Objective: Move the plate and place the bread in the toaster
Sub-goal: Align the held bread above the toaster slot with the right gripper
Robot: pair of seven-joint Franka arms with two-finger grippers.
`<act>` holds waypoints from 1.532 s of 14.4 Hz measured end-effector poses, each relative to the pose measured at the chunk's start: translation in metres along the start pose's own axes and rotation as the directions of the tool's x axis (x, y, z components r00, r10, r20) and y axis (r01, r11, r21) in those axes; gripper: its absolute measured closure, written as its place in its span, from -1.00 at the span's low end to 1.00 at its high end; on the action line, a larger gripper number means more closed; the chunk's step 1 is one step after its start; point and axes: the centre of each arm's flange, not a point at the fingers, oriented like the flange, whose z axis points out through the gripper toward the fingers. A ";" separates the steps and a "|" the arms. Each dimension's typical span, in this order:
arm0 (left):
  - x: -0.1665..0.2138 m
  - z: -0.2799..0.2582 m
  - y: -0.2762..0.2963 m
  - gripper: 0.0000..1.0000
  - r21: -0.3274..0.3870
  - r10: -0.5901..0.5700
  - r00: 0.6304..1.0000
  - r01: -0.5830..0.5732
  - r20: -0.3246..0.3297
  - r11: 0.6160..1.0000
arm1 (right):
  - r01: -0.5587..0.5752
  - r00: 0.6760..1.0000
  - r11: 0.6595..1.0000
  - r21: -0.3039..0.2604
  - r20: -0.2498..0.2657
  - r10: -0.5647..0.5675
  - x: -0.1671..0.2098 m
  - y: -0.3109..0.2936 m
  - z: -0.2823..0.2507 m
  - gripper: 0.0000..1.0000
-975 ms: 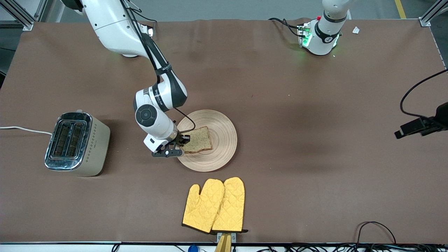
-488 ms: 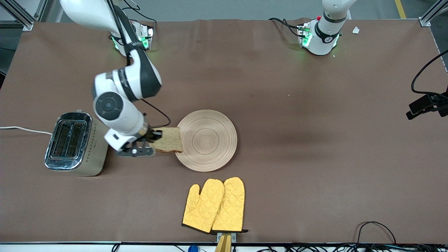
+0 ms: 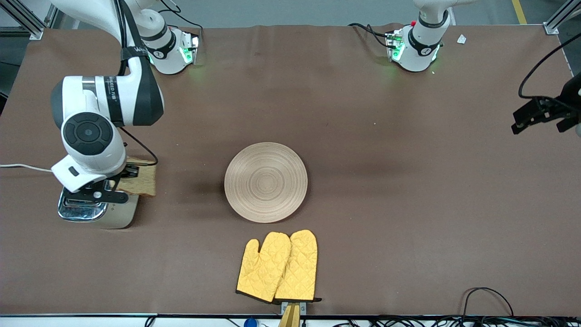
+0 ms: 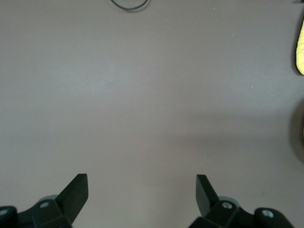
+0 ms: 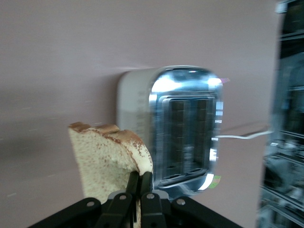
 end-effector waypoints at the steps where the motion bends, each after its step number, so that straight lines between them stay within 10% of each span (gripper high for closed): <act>1: -0.006 -0.005 -0.002 -1.00 -0.001 -0.004 1.000 0.004 -0.001 1.000 | -0.015 1.000 0.999 -0.045 -0.002 0.015 0.001 0.007 0.003 0.90; 11: -0.033 -0.004 -0.007 -1.00 -0.021 -0.020 1.000 0.021 0.023 1.000 | -0.065 0.997 0.970 -0.236 0.025 0.073 0.008 0.063 0.035 0.90; 22: -0.041 -0.018 -0.006 -1.00 -0.020 -0.019 1.000 0.020 0.005 1.000 | -0.061 0.995 0.965 -0.256 0.055 0.078 0.009 0.068 0.055 0.90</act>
